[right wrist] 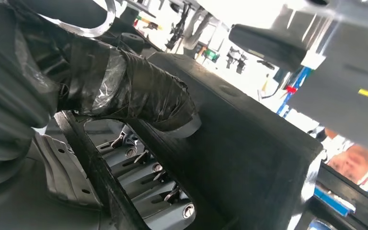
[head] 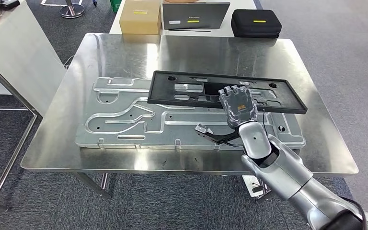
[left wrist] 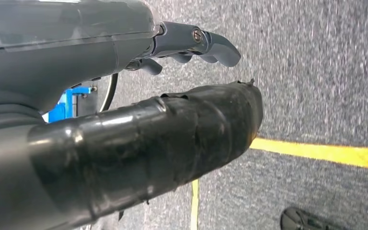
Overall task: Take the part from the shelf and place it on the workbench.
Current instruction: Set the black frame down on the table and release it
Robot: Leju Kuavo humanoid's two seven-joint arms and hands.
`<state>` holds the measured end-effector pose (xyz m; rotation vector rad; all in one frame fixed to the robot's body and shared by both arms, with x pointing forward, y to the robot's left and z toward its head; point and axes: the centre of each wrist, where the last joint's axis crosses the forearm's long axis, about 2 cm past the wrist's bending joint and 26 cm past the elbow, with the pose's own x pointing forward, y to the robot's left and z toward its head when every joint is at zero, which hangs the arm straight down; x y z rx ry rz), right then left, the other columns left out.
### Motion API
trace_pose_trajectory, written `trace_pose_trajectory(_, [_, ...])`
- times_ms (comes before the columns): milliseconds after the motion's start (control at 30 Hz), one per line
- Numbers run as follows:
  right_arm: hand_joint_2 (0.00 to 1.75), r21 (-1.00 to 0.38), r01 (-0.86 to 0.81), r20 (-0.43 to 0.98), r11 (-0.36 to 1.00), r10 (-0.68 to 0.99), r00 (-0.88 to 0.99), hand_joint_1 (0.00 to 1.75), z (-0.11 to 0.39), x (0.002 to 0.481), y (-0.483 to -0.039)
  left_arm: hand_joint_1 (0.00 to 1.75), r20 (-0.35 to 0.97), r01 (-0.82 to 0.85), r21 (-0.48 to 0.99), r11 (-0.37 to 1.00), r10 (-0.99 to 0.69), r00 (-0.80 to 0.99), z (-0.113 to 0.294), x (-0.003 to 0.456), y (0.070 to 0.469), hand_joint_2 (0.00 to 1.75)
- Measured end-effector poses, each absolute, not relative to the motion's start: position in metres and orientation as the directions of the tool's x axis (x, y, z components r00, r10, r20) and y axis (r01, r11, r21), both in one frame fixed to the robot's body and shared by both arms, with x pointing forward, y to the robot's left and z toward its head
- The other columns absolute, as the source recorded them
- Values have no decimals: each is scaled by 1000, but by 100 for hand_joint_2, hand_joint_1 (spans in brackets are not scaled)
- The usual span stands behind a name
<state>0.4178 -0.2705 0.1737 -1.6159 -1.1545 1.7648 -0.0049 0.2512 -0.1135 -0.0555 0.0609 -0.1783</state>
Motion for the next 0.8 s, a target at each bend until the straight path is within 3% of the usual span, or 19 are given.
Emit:
trace_pose_trajectory(400, [175,-826,53,-560,-562,805,-196,175,141,425,-277,0,-45,172,-94,981,-177,983,-114,-3,255,0])
trace_pose_trajectory(533, [0,-824,12,-556,-567,805,-207,0,126,419,-282,0,-53,169,-103,980,-175,983,-114,-4,256,175])
trace_pose_trajectory(800, [0,-823,-11,-551,-568,802,-231,0,117,416,-278,0,-69,169,-124,978,-179,981,-114,-3,255,175])
